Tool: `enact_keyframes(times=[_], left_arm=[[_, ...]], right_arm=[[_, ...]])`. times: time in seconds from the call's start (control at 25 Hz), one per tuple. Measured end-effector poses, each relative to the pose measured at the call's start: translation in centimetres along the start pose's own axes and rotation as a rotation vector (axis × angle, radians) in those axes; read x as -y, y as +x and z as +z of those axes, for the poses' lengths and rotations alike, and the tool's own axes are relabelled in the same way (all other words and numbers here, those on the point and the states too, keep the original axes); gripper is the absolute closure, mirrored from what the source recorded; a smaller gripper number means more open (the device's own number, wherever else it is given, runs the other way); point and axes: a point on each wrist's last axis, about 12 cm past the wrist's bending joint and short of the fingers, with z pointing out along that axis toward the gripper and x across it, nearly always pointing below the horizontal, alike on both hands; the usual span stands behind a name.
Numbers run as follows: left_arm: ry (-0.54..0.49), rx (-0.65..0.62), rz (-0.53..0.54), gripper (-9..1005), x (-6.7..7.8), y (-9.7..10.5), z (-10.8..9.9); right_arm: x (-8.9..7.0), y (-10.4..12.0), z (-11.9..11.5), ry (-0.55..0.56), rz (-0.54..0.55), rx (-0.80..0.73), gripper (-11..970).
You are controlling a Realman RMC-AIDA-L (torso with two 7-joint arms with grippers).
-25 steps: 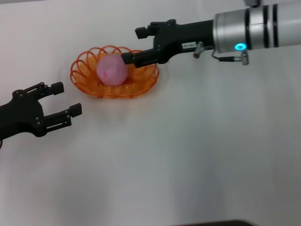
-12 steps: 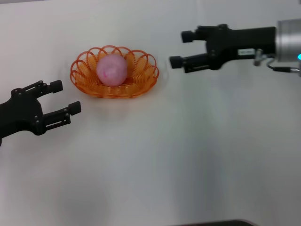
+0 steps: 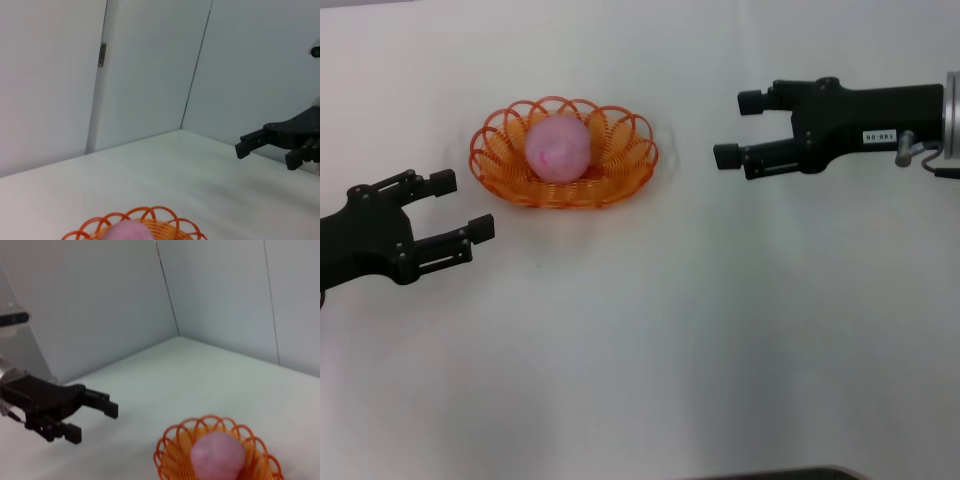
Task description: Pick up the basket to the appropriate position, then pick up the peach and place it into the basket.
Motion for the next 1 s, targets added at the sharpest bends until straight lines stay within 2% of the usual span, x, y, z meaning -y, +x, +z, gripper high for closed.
enact_keyframes(times=[0.32,0.52,1.0], left_arm=[[-0.019,-0.099,-0.015,200,-0.6,-0.2,-0.8],[-0.038,-0.141,-0.023,201,-0.8,-0.3,-1.5],[-0.044,-0.154,-0.020,200,-0.9,-0.5,-1.7]], right_arm=[[-0.4,2.0,-0.7,0.004,0.002,-0.058,0],[-0.9,3.5,-1.6,0.009,-0.042,-0.065,0],[-1.0,4.1,-1.7,0.021,-0.036,-0.062,0]])
